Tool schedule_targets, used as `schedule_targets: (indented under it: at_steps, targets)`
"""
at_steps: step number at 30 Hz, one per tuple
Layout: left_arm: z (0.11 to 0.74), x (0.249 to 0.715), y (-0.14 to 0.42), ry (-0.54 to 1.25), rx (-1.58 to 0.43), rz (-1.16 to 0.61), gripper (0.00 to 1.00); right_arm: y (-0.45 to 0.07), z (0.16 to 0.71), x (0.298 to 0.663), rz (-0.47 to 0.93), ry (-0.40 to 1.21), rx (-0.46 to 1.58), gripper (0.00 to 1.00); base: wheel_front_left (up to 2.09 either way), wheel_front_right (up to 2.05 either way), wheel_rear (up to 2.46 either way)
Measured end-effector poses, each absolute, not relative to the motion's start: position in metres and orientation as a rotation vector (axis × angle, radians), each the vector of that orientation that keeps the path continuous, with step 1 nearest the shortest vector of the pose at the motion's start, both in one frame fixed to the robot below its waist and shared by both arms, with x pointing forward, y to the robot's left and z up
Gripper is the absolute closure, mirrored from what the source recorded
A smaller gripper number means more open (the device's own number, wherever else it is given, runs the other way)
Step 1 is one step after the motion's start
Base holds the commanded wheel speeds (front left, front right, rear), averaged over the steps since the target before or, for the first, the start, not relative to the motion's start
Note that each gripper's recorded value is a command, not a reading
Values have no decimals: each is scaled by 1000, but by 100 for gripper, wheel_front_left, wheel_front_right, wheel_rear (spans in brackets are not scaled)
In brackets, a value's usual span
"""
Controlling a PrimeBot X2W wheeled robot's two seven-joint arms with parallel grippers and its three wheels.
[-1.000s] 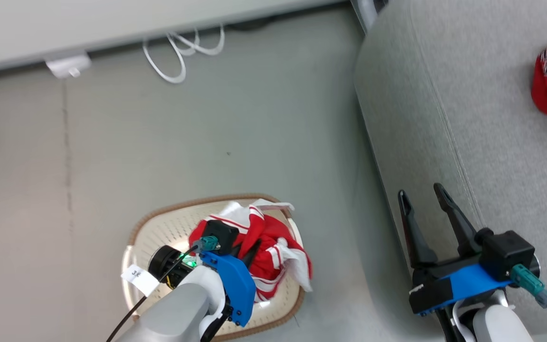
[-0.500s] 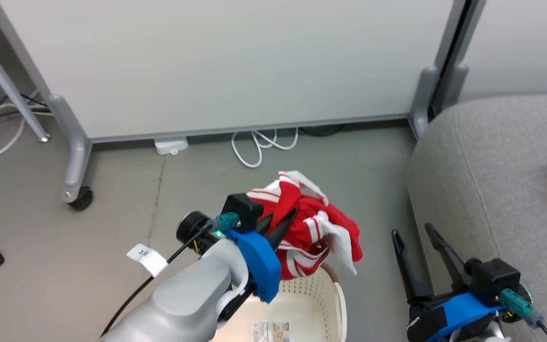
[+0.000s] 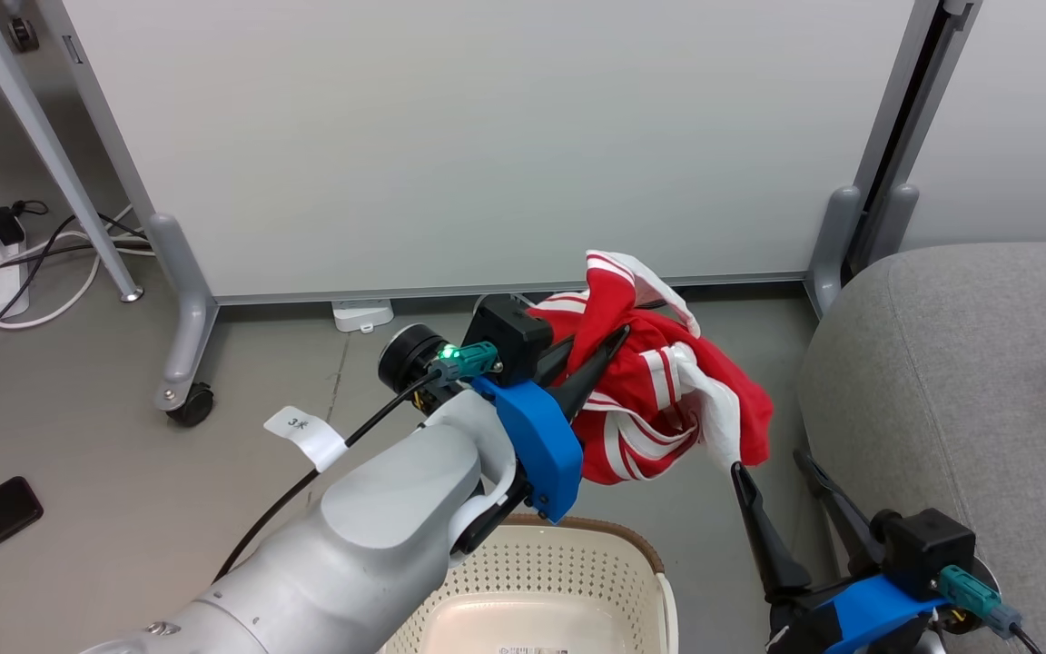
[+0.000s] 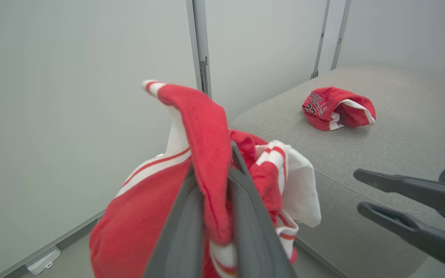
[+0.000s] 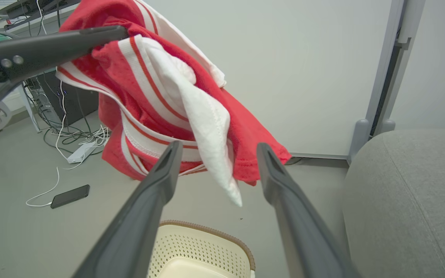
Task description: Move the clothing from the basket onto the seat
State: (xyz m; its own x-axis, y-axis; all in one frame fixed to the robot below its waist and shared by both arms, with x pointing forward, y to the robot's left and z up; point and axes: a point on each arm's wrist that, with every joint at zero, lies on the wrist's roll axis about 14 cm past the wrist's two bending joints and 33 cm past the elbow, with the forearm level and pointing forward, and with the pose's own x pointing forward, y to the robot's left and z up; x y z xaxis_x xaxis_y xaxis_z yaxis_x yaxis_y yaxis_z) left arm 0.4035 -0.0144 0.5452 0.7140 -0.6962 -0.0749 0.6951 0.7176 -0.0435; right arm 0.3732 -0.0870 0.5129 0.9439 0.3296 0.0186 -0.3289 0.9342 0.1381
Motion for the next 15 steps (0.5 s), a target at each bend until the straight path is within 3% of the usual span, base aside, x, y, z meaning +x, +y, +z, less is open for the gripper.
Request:
schedule_targets:
  at_steps: [8,15]
  targets:
    - [540,404,-16,99,-11,-777,100,-82,508,374,351,26,131,0,0,0,0]
    - [534,405,-19,111,-11,-788,100,-67,512,396,395,54,79,0,0,0,0]
